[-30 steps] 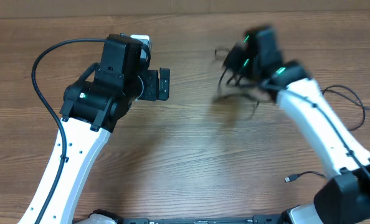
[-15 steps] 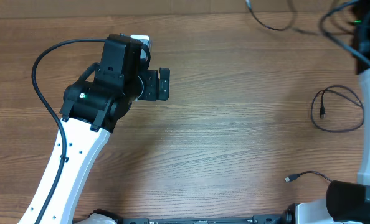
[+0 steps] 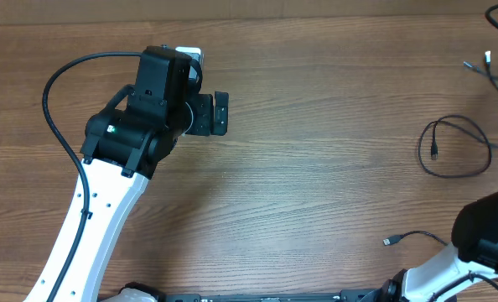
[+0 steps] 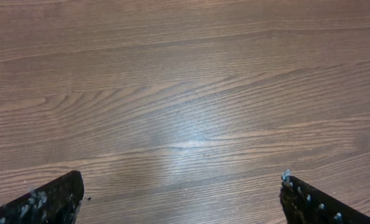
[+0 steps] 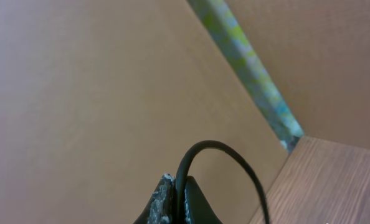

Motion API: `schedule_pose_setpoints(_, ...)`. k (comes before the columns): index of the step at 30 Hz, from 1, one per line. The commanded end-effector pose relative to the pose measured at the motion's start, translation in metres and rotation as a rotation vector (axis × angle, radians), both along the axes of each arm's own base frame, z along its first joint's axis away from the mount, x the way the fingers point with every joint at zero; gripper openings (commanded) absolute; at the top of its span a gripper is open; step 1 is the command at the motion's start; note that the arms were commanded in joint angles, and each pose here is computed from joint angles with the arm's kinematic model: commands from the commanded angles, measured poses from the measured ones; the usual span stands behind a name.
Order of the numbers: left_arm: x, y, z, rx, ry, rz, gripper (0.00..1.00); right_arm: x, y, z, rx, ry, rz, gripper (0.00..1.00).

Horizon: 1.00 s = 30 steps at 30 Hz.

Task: Untangle cables
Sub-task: 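Lift the grasped cable up and carry it to the upper right, then lower the cable onto the upper-right pile and open the right gripper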

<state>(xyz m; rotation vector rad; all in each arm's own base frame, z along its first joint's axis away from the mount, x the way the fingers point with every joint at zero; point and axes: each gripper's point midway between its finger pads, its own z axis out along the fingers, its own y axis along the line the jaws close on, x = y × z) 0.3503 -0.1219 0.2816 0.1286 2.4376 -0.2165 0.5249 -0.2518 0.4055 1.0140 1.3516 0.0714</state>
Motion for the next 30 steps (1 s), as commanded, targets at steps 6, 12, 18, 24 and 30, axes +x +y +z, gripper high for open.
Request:
schedule_pose_setpoints(6,-0.001,0.001,0.013,0.002,-0.038,-0.009,1.0,0.032,-0.014,-0.08,0.058,0.14,0.033,0.04)
schedule_pose_setpoints(12,-0.001,0.001,0.013,0.002,-0.038,-0.009,1.0,0.044,-0.009,-0.164,0.147,0.322,0.066,0.4)
schedule_pose_setpoints(18,-0.001,0.001,0.013,0.002,-0.037,-0.009,1.0,0.044,0.001,-0.184,0.173,0.384,0.123,1.0)
schedule_pose_setpoints(24,-0.001,0.001,0.013,0.002,-0.038,-0.009,1.0,0.048,0.03,-0.144,0.055,0.363,0.329,1.0)
schedule_pose_setpoints(30,-0.001,0.001,0.013,0.002,-0.038,-0.009,1.0,0.021,0.07,-0.073,-0.008,0.299,0.476,1.0)
